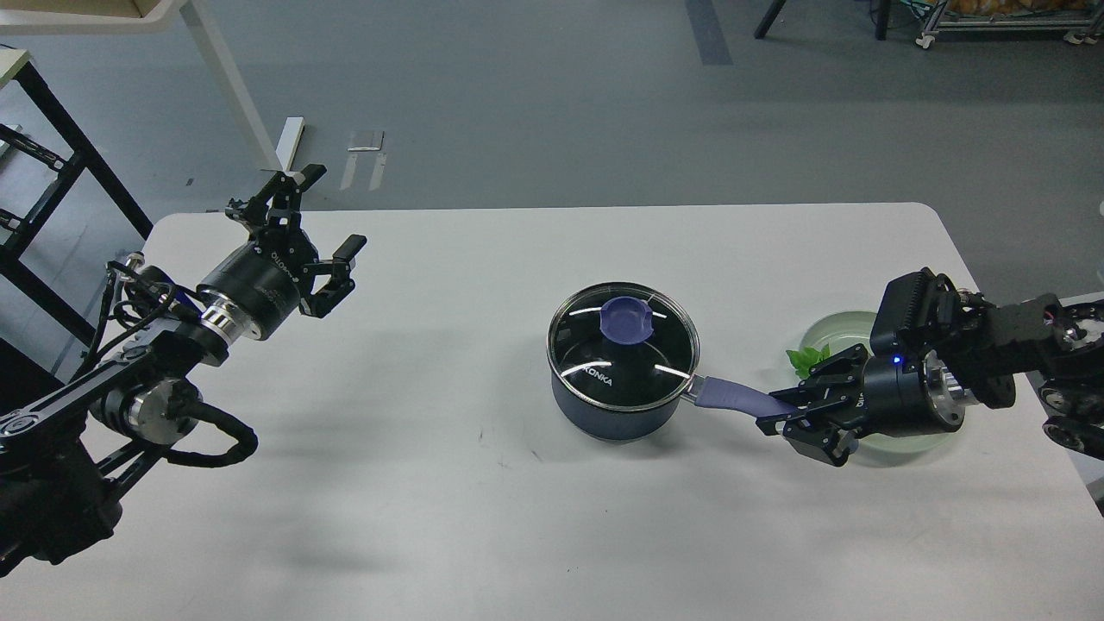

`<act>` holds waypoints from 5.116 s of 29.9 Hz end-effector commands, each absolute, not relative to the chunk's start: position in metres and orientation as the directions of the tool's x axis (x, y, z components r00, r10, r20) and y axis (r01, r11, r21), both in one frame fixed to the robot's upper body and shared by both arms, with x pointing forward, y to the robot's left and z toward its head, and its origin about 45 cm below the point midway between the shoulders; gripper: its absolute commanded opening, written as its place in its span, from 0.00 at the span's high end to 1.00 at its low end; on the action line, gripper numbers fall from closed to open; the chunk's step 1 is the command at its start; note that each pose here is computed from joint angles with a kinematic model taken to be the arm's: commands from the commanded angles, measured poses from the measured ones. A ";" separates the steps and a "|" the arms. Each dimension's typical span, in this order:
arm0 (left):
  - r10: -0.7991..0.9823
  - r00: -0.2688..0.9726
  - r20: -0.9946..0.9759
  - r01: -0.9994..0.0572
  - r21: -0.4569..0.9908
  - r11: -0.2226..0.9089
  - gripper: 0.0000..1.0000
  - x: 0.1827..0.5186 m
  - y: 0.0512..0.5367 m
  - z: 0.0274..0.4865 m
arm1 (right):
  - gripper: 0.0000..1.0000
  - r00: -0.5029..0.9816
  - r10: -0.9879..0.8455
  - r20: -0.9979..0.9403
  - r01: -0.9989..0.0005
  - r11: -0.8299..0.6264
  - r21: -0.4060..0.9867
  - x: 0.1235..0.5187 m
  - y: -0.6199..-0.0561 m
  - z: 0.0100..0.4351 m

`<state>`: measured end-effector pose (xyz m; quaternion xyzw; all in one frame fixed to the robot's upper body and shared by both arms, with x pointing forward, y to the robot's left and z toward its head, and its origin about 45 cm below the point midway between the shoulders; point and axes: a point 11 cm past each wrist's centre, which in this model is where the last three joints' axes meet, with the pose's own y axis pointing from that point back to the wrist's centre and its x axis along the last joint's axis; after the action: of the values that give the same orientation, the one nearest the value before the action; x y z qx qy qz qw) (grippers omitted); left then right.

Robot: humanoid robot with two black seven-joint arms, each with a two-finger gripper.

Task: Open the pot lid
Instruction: 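Reach the left gripper over the pot to the purple lid knob, then grasp the purple lid knob with the left gripper, then lift the glass lid off and carry it toward the left arm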

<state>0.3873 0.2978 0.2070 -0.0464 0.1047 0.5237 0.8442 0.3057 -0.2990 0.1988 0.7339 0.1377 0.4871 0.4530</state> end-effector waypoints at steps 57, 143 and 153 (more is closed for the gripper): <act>-0.416 0.112 0.902 -0.250 0.431 0.867 0.01 0.387 0.051 0.203 | 0.65 0.503 0.640 0.581 -0.232 -0.548 0.804 0.302 -0.302 0.195; -0.360 0.269 0.893 -0.613 0.447 0.651 0.47 0.349 0.343 0.203 | 0.65 0.512 0.631 0.583 -0.241 -0.546 0.802 0.300 -0.308 0.194; -0.355 0.359 0.863 -0.611 0.505 0.610 0.47 0.299 0.379 0.159 | 0.65 0.510 0.630 0.585 -0.244 -0.547 0.801 0.300 -0.309 0.194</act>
<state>0.3068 0.3757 0.1666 0.4303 -0.5638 0.0926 0.6988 0.3000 -0.3083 0.1944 0.7388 0.1309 0.4774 0.4573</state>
